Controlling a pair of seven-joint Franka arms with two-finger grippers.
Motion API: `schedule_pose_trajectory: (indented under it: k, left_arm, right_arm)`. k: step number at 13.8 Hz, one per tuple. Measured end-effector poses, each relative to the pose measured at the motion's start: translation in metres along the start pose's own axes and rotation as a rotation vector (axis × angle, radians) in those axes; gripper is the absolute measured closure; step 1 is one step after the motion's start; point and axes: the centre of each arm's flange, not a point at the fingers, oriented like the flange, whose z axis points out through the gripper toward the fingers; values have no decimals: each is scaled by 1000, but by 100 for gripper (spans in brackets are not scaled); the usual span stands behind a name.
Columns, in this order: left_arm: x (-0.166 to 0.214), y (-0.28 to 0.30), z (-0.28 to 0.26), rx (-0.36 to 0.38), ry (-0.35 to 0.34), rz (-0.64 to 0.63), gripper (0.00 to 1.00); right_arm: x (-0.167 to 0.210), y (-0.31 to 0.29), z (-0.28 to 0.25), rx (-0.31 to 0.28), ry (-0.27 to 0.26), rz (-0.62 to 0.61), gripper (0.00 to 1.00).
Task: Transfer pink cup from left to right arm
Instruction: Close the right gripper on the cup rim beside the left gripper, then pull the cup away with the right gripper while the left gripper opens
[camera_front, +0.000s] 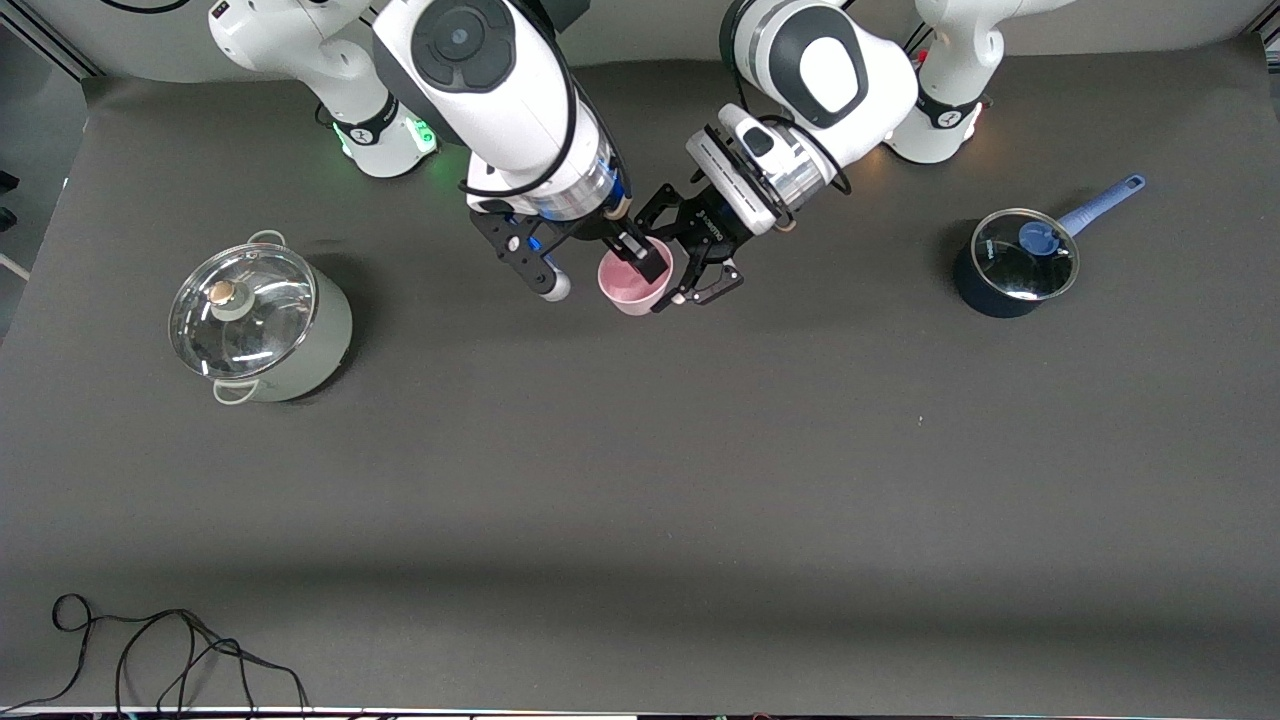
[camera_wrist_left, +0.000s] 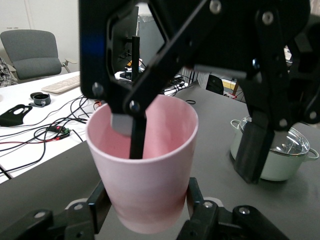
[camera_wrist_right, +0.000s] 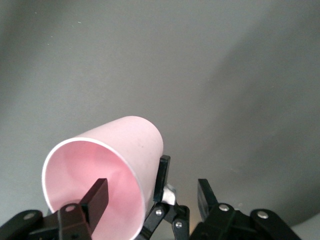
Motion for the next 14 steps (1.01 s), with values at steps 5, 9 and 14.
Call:
schedule_pose_trajectory:
  k: [5,9,14]
  left_arm:
    - [0,0,0,0,0,0,34]
    - [2,-1,0,1,4,3,34]
    - [17,6,3,-20,41,8,34]
  right_arm:
    - [1,0,-2,4,1,2,74]
    - [5,0,-5,4,-6,27,92]
    - [25,9,-31,-5,-34,-33,92]
